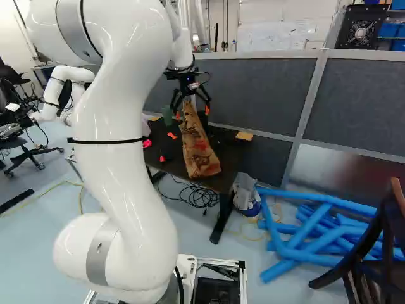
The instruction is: Pick up the bag on the ground and place it on the table
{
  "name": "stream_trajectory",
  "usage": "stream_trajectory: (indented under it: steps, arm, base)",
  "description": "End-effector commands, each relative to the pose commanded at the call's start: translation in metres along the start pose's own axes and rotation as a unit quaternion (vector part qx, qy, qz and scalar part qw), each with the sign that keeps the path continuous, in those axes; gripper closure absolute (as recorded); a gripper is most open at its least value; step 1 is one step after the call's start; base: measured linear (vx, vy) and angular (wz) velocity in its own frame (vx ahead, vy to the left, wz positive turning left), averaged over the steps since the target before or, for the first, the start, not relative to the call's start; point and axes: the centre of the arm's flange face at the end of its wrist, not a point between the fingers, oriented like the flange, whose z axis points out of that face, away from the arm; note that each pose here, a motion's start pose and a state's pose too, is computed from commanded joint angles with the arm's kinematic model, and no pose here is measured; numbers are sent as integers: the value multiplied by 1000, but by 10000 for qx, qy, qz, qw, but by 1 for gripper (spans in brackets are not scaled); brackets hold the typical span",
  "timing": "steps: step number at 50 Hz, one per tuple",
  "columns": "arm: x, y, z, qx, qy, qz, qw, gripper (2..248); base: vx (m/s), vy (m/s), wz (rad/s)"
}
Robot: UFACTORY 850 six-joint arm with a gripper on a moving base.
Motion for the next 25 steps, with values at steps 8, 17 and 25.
stream_trajectory:
  steps: [8,17,25]
  arm:
    - [-8,-7,-13,14,-32,-23,10000,3]
    - [-18,-13,-28,29,-70,-42,10000,3]
    - [-27,-18,-41,41,-100,-53,9999,3]
  base:
    - [0,0,0]
    - [0,0,0]
    - [0,0,0]
